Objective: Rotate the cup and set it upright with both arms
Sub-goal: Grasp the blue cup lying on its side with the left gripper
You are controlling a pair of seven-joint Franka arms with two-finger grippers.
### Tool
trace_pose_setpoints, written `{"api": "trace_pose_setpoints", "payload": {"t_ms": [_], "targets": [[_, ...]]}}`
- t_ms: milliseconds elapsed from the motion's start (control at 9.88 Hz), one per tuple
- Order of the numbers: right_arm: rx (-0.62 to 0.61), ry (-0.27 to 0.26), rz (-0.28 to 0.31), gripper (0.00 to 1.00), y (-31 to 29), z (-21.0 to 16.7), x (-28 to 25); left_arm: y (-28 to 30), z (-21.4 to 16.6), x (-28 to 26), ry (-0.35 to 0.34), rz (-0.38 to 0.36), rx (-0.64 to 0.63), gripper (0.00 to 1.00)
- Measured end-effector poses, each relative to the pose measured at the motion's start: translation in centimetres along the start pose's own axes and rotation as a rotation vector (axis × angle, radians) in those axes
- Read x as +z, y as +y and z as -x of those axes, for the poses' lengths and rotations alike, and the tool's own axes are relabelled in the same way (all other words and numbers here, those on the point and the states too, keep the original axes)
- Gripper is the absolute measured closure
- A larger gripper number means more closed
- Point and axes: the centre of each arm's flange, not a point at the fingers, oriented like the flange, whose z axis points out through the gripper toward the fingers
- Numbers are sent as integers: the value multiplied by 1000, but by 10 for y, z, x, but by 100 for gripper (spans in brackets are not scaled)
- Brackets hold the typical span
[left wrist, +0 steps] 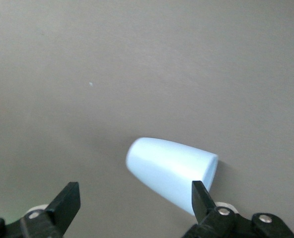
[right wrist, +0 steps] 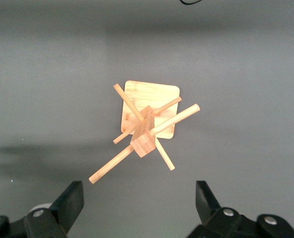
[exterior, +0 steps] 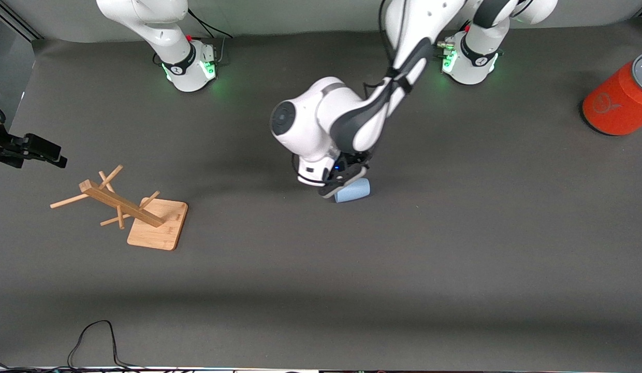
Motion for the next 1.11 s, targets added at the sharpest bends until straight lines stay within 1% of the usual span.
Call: {"api": "trace_pose_setpoints", "payload": {"t_ms": [101, 405, 506, 608, 709, 810, 911, 1013, 1114], "targets": [[0, 3, 0, 0, 0, -1, 1, 14, 12, 9, 24, 14, 9, 0], [-5, 6, 0, 0, -1, 0, -1, 35, 50, 43, 95, -35, 78, 0], [-6, 6, 0, 0, -1, 0, -1, 38, 58, 52, 109, -56, 107, 3], [-8, 6, 0, 0, -1, 0, -1, 39, 61, 58, 112, -77, 136, 8], [-9, 6, 0, 0, -2, 0, -1, 37, 61, 61, 113, -95, 158, 16], [-14, 6, 0, 0, -5, 0, -1, 35, 61, 64, 111, -113, 177, 32], [-25, 6, 0, 0, -11, 0, -1, 34, 62, 66, 110, -128, 189, 51], [-32, 6, 0, 0, -15, 0, -1, 33, 63, 66, 109, -139, 197, 65], [-33, 7, 0, 0, -15, 0, -1, 32, 63, 67, 110, -149, 197, 81]]}}
